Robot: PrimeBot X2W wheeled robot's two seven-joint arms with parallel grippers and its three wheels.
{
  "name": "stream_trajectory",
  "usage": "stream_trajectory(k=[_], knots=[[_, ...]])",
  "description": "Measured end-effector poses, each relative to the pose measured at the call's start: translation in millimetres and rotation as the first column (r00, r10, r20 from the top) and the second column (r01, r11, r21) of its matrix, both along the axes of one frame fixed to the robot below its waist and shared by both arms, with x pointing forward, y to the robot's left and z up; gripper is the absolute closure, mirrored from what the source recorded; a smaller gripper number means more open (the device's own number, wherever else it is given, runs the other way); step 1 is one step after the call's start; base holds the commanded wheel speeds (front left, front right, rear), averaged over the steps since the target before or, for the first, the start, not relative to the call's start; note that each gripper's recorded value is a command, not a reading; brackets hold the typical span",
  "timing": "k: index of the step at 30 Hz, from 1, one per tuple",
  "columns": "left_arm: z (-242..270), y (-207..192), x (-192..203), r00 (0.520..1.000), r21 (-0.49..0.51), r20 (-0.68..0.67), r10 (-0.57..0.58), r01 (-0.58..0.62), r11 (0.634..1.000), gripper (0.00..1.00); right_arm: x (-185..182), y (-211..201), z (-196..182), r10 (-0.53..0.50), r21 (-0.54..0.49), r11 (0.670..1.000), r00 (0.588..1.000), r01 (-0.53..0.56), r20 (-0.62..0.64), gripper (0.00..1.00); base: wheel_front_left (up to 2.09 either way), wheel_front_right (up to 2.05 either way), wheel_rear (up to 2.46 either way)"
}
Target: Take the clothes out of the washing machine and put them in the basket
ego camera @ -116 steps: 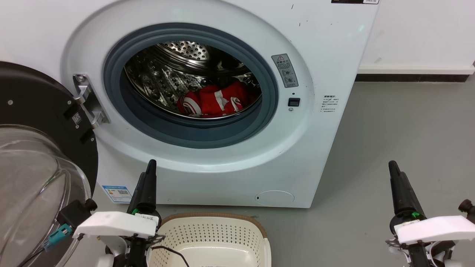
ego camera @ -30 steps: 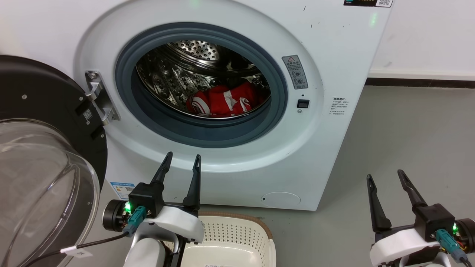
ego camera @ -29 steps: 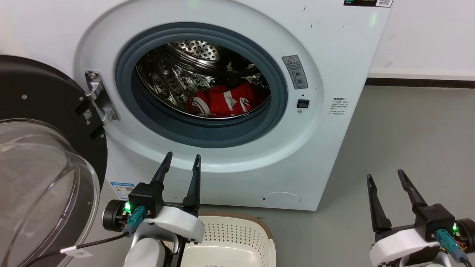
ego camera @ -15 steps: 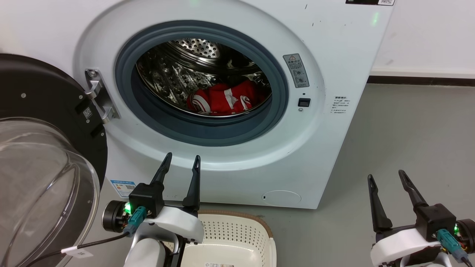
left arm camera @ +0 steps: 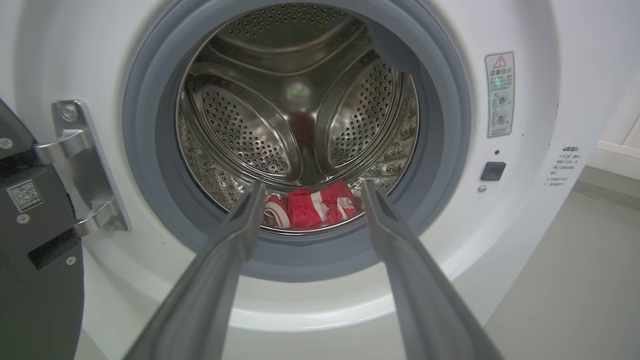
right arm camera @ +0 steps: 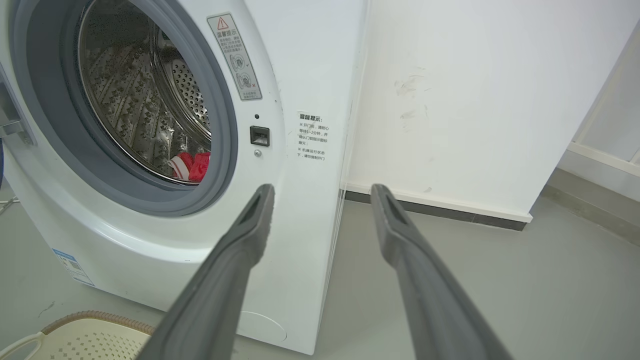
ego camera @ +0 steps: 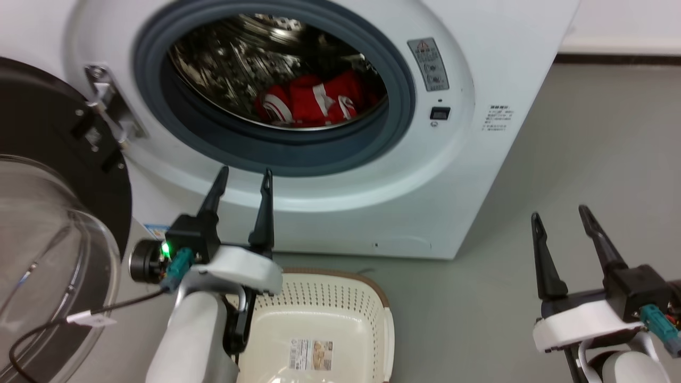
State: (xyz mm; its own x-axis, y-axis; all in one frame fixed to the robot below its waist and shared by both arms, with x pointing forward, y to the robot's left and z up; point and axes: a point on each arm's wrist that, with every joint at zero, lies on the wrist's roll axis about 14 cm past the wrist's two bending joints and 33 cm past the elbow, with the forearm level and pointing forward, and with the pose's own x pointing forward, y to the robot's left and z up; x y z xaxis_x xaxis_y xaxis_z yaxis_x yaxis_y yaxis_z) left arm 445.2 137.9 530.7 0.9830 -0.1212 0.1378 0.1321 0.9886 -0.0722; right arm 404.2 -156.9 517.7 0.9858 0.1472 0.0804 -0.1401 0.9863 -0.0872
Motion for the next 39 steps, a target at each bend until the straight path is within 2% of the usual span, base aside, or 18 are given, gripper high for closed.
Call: stream_trajectory(k=[12, 26, 30, 35, 39], knots=[[-33.8, -8.2, 90.1, 0.999, 0.034, -0.047, -0.027, 0.028, 0.999, 0.0, 44.2, -2.4, -24.0, -0.005, 0.013, 1.0, 0.999, 0.005, -0.032, 0.0, 0.0, 0.0, 0.0], [-110.0, -37.8, 194.6, 0.982, 0.059, -0.167, -0.091, 0.102, 0.993, 0.0, 61.0, -25.8, -92.1, -0.06, 0.028, 0.997, 0.984, 0.065, -0.166, 0.0, 0.0, 0.0, 0.0], [-118.6, -47.8, 233.4, 0.969, 0.032, -0.225, -0.097, 0.107, 0.994, 0.0, 58.3, -32.1, -104.6, -0.074, 0.036, 0.996, 0.978, 0.083, -0.196, 0.0, 0.0, 0.0, 0.0], [-129.4, -53.2, 256.5, 0.94, 0.032, -0.326, -0.102, 0.119, 0.992, 0.0, 53.9, -37.3, -109.5, -0.087, 0.049, 0.994, 0.973, 0.1, -0.216, 0.0, 0.0, 0.0, 0.0], [-140.7, -55.0, 270.6, 0.899, 0.037, -0.427, -0.101, 0.13, 0.991, 0.0, 47.6, -41.3, -114.6, -0.099, 0.058, 0.992, 0.966, 0.116, -0.239, 0.0, 0.0, 0.0, 0.0]])
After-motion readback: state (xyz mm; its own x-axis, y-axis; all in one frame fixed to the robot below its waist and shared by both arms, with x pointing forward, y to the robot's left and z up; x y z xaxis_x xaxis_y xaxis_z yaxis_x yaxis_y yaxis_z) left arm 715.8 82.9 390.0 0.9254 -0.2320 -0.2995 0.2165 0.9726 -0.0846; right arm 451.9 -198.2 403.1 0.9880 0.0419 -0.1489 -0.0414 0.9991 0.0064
